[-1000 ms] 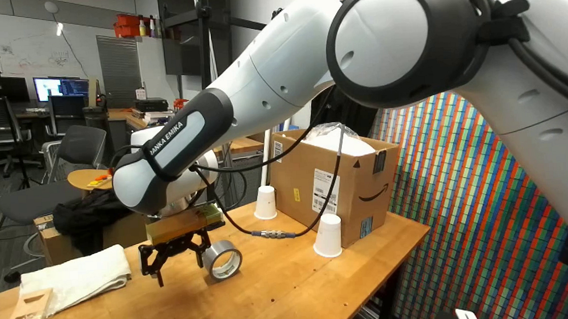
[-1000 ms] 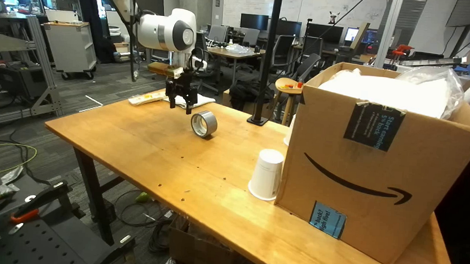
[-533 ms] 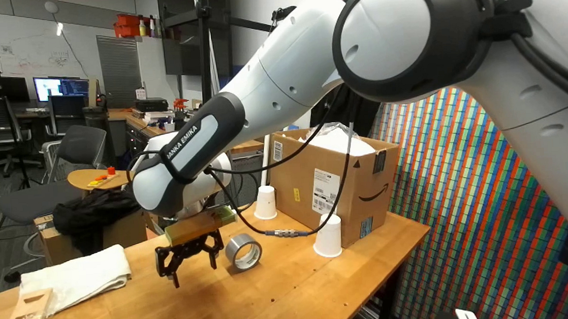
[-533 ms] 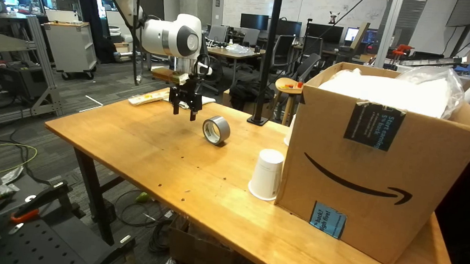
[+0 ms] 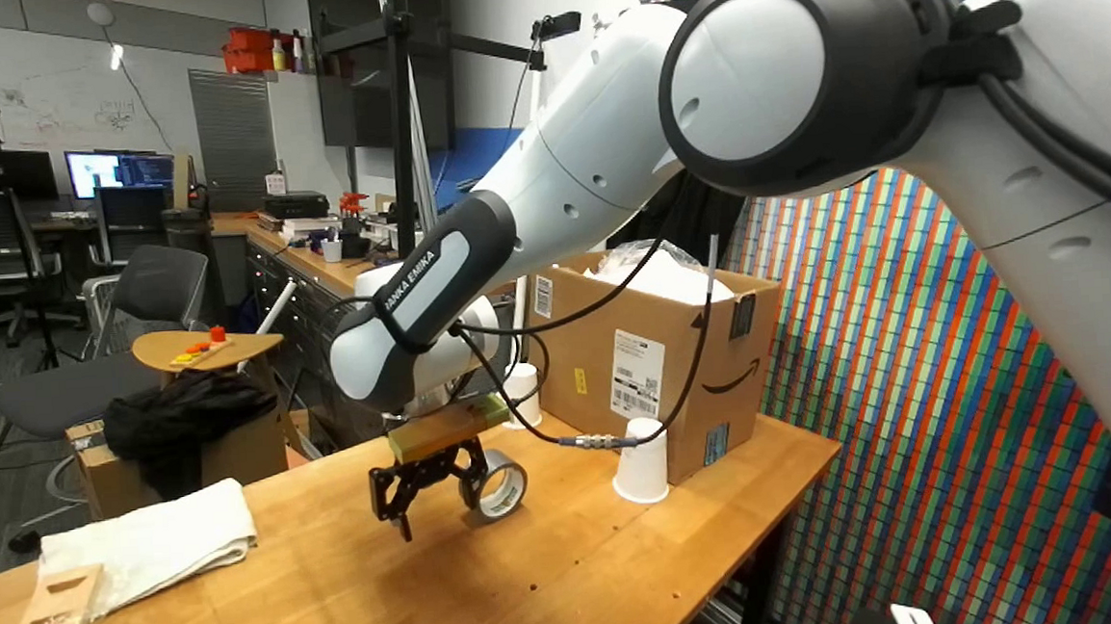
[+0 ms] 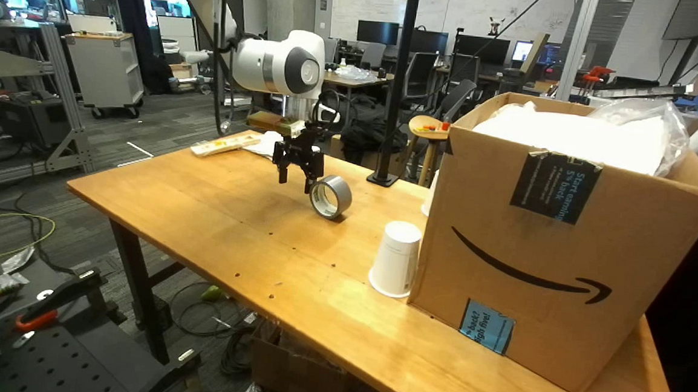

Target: Roll the tape towards the box

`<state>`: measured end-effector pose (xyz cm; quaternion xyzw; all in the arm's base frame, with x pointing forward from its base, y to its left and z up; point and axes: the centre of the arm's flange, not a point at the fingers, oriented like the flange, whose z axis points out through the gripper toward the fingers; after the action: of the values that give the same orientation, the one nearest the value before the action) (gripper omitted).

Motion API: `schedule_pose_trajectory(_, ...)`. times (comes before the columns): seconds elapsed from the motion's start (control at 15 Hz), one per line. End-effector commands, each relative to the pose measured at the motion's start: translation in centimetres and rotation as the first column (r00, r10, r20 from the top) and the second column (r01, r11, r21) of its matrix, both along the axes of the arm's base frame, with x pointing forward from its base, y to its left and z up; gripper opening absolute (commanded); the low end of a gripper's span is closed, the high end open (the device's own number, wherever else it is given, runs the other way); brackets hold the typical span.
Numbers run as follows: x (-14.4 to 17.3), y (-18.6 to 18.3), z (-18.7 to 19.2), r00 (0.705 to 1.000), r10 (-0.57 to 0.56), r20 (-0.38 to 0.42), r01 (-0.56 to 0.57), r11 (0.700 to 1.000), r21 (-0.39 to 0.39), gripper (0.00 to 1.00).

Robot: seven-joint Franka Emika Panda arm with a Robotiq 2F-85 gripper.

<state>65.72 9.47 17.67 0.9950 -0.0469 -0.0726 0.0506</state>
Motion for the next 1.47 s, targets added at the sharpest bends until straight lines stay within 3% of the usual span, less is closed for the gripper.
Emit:
schedule_pose_trajectory(0.0,-0.8,-2.0,1.2,1.0,0.009,0.018,-0.01,1.0,0.006,1.0)
schedule_pose_trajectory(0.8,-0.1,-4.3,1.4,1.0,0.006,0.015,-0.006,1.0,0.004,1.0)
schedule_pose_trajectory(1.4,0.4,-8.7,1.3,0.999,-0.036,0.006,0.036,0.999,-0.001,1.0)
